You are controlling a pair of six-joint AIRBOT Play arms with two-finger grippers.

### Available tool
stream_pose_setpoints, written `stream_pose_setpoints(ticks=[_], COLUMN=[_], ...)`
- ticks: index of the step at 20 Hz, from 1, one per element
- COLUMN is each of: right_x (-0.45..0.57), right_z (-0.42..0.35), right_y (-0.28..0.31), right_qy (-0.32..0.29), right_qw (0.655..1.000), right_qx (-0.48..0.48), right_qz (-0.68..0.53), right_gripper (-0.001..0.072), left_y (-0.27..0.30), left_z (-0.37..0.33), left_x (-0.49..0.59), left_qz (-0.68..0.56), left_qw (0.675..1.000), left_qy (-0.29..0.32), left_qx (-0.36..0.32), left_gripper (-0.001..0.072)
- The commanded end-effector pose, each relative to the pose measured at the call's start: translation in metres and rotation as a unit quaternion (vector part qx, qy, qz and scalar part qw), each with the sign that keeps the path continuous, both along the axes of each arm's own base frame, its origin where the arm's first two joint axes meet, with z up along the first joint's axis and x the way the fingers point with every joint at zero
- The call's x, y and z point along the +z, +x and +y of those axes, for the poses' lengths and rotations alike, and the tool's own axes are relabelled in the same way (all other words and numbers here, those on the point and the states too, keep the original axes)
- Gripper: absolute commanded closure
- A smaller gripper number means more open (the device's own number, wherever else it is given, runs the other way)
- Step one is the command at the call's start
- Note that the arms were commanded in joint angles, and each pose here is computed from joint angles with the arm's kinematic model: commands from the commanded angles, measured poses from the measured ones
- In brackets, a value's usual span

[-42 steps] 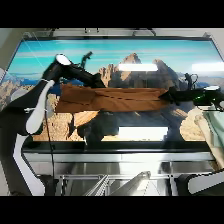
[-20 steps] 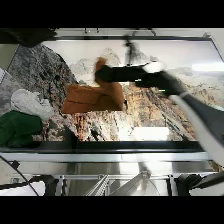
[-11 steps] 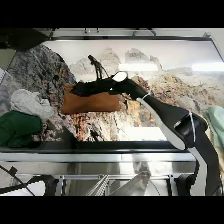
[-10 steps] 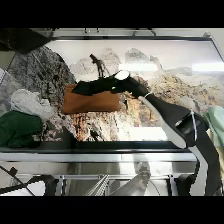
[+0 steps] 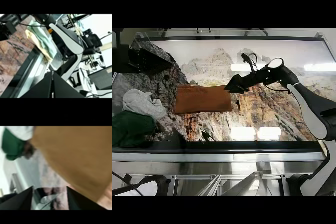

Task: Fold the shirts.

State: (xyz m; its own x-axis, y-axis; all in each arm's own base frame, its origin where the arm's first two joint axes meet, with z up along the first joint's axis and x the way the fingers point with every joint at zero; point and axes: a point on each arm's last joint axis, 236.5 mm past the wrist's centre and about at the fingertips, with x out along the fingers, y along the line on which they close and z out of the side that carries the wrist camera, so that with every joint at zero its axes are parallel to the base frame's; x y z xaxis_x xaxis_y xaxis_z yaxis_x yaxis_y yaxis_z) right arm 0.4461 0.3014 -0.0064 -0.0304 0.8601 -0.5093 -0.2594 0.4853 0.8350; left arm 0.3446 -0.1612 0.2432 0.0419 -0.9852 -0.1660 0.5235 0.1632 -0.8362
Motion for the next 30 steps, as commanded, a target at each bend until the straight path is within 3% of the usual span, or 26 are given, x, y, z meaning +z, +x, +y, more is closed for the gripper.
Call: stream_pose_setpoints(ticks=[1,2,15,16,17,19,20,25,30], right_x=[-0.052,-0.062,-0.093,-0.092,-0.091,-0.084,-0.078,0.017,0.171], right_z=[-0.033,-0.032,0.052,0.058,0.061,0.067,0.069,0.052,-0.102], right_y=[0.004,0.004,0.006,0.005,0.006,0.004,0.003,0.024,0.078], right_qy=[-0.061,-0.064,-0.064,-0.060,-0.057,-0.041,-0.032,0.006,-0.013], right_qw=[0.997,0.996,0.994,0.994,0.994,0.995,0.995,0.992,0.942], right_qx=[-0.044,-0.046,-0.085,-0.087,-0.090,-0.090,-0.090,-0.117,-0.278], right_qz=[0.035,0.044,0.017,0.015,0.014,0.022,0.025,-0.041,-0.185], right_gripper=[0.0123,0.0066,0.0099,0.0134,0.0244,0.0619,0.0680,0.0695,0.0696], left_y=[-0.007,-0.006,-0.007,-0.008,-0.009,-0.012,-0.014,-0.016,-0.026], left_z=[-0.002,-0.002,-0.003,-0.003,-0.003,-0.003,-0.003,-0.003,-0.003], left_x=[-0.007,-0.007,-0.007,-0.007,-0.007,-0.007,-0.007,-0.007,-0.007], left_qz=[0.005,0.004,-0.005,-0.005,-0.005,-0.004,-0.003,-0.002,-0.003], left_qw=[1.000,1.000,1.000,1.000,1.000,1.000,1.000,1.000,0.999], left_qy=[-0.004,-0.005,-0.004,-0.004,-0.004,-0.004,-0.004,-0.004,-0.004], left_qx=[0.001,0.007,0.009,0.008,0.006,0.000,-0.004,-0.008,-0.031], left_gripper=[0.0694,0.0695,0.0694,0.0694,0.0694,0.0694,0.0694,0.0694,0.0694])
